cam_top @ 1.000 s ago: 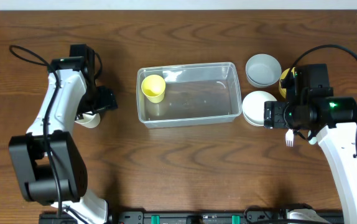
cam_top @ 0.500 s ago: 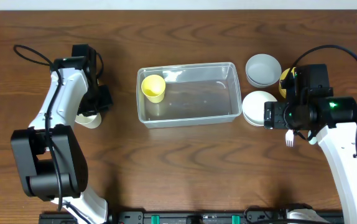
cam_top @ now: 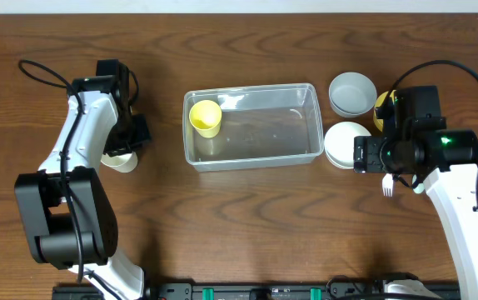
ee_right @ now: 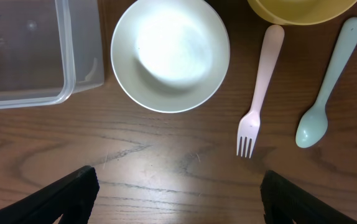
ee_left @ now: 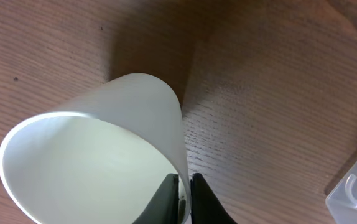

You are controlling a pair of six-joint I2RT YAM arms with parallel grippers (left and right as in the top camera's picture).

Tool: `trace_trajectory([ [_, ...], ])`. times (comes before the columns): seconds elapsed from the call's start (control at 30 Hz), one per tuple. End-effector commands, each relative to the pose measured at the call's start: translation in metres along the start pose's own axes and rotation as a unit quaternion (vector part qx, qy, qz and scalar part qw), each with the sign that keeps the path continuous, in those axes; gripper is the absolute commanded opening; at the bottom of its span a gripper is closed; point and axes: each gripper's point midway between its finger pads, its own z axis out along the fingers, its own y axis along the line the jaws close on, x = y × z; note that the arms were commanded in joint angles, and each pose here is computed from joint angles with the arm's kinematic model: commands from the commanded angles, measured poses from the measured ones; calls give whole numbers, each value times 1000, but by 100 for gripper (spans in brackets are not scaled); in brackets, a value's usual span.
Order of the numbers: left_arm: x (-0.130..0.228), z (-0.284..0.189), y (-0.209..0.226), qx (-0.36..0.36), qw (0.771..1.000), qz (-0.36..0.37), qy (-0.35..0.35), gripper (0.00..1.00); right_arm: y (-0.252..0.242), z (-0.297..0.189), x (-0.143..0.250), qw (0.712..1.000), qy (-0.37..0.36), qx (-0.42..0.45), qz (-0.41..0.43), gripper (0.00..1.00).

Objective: Pack container
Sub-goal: 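Release the yellow cup and move the left gripper to the white cup, then carry the white cup with the left gripper and stack it in the yellow cup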

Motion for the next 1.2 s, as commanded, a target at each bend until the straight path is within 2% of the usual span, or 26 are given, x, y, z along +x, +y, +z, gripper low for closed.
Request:
trace_trajectory([
  [0.0,2,4,3,-4,1000,-4,7,6,-2,-3,-4,1000,-7,5,6,85],
  [0.23,-3,-14,-2,2,1000,1,-16,6,-2,-3,-4,1000,-7,5,6,85],
  [0.43,-8,-83,-27,27,995,36,-86,6,-2,-3,-5,1000,-7,5,6,85],
  [0.57,0,-139,-70,58,981,106,-153,6,-2,-3,-5,1000,-7,5,6,85],
  [0.67,7,-160,-104,77,965,164,-187,6,-2,-3,-4,1000,-7,5,6,85],
  [0.87,9,-153,-151,92,951,210,-205,6,-3,-3,-4,1000,-7,5,6,85],
  [1.17,-3,-99,-175,72,958,224,-161,6,-3,-3,-4,1000,-7,5,6,85],
])
